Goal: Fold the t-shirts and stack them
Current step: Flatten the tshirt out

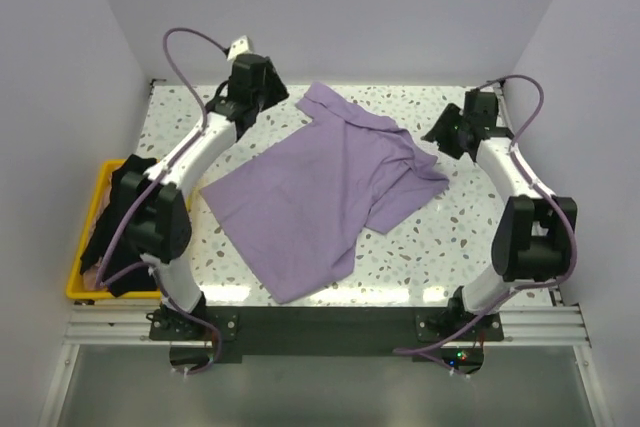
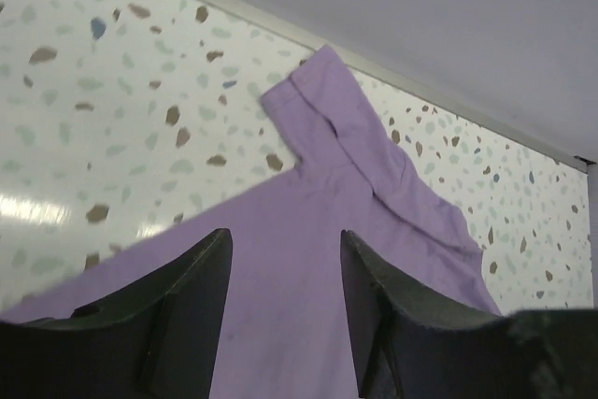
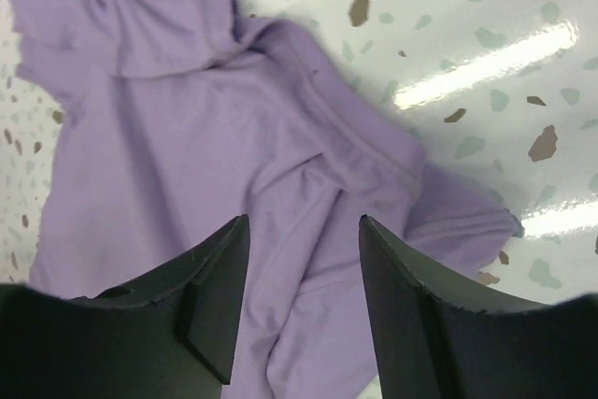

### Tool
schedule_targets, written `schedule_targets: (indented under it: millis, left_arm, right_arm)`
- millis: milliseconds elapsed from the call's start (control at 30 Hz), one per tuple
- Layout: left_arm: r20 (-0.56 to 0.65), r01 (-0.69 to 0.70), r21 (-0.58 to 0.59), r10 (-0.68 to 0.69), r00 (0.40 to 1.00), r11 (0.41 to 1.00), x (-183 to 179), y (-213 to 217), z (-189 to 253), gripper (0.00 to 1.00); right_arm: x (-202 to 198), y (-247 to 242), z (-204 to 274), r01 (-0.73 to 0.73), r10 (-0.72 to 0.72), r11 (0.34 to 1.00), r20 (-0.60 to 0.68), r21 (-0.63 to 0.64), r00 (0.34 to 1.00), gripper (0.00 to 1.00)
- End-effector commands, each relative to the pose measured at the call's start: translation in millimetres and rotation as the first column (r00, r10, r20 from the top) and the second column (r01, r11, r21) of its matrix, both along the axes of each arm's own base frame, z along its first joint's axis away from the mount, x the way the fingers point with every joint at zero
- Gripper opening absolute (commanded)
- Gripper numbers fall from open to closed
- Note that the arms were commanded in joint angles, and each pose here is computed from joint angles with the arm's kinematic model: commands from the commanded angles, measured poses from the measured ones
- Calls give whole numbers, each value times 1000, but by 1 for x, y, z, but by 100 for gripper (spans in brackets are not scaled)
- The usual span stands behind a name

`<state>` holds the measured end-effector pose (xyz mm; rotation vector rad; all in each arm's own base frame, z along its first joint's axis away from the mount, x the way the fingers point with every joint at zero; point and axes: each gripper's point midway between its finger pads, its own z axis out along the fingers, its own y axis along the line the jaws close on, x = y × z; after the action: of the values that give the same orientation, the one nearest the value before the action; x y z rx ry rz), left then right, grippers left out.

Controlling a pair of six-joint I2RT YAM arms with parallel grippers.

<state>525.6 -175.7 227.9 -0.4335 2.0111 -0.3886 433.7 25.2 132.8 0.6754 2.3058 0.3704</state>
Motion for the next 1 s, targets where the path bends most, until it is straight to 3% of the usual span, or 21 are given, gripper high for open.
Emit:
schedule_targets:
  millis: [0, 33, 67, 133, 367, 700, 967]
  left_arm:
    - [-110, -190, 36, 193, 975, 981, -68, 31, -36, 53]
    - [-107, -205, 22, 206, 973, 978, -83, 38, -32, 50]
    - [-174, -219, 69, 228, 958, 973, -103, 49, -63, 47]
    - [-225, -276, 115, 295, 929, 954, -126, 67, -81, 35]
    - [-352, -287, 165, 328, 877, 944, -146, 72, -129, 22]
    - [-471, -324, 272, 419, 776, 906, -134, 83, -199, 18]
    - [-493, -325, 318, 448, 746, 891, -94, 105, -230, 16]
  right_arm:
    - [-10, 26, 48, -65, 73, 995, 93, -82, 993, 54]
    - [-20, 33, 47, -82, 91, 992, 93, -101, 991, 54]
    - [-27, 40, 44, -102, 111, 990, 86, -101, 990, 54]
    - [-48, 60, 32, -159, 168, 980, 69, -120, 983, 53]
    - [-109, 72, -25, -225, 223, 964, -29, -142, 974, 52]
    - [-128, 74, -77, -258, 239, 952, -126, -166, 963, 55]
    - [-128, 83, -106, -292, 262, 945, -192, -149, 946, 57]
